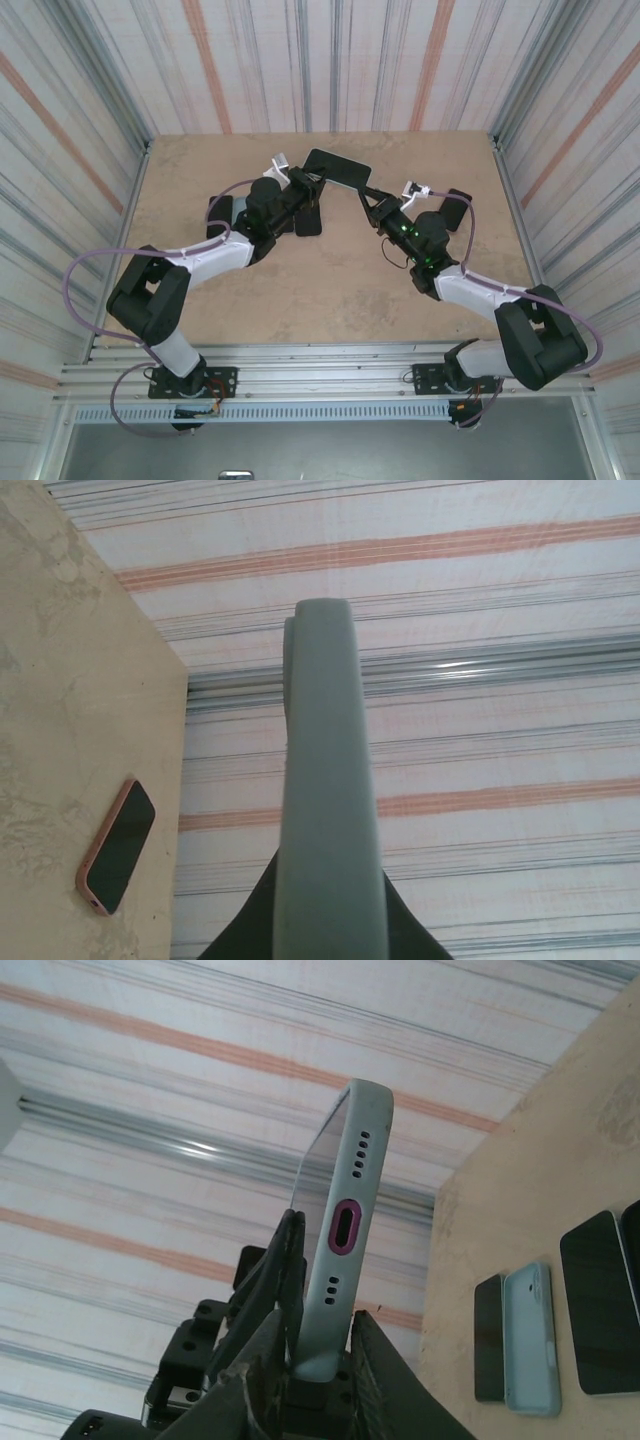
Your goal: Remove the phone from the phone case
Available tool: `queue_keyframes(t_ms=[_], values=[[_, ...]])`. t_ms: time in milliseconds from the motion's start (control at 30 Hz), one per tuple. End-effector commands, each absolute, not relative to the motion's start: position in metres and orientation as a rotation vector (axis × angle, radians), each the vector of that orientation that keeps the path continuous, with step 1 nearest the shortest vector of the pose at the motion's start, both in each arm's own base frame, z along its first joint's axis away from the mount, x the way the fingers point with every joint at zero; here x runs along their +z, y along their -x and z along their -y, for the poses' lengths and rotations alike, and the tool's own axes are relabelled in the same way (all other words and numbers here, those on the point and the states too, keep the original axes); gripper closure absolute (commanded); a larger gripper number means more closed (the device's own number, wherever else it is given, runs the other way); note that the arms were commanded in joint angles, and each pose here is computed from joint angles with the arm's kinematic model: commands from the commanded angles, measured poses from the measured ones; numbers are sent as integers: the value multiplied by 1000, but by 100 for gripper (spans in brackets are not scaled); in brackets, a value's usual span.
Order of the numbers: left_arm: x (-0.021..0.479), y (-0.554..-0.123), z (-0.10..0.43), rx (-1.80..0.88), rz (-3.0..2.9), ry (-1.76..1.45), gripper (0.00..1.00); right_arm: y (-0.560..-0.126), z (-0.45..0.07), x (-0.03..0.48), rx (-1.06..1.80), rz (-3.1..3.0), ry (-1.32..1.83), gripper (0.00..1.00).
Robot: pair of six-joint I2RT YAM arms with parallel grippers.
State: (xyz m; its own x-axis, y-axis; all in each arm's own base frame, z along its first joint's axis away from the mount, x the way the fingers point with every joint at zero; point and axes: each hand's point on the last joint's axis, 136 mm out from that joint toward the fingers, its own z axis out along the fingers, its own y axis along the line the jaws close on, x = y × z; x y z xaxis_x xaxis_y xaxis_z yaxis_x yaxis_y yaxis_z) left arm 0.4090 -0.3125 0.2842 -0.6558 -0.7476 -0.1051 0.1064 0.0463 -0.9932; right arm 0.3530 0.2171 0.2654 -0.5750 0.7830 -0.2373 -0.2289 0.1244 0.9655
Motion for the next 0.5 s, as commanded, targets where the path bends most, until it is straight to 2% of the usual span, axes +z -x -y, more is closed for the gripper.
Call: queue_keyframes(t_ms=[0, 467], values=[[339, -406, 310, -1789, -1526, 578, 100, -357, -218, 263, 1579, -1607, -560, 83], [380, -389, 314, -1950, -1446, 541, 100, -361, -216, 236, 1500, -1665, -534, 91]])
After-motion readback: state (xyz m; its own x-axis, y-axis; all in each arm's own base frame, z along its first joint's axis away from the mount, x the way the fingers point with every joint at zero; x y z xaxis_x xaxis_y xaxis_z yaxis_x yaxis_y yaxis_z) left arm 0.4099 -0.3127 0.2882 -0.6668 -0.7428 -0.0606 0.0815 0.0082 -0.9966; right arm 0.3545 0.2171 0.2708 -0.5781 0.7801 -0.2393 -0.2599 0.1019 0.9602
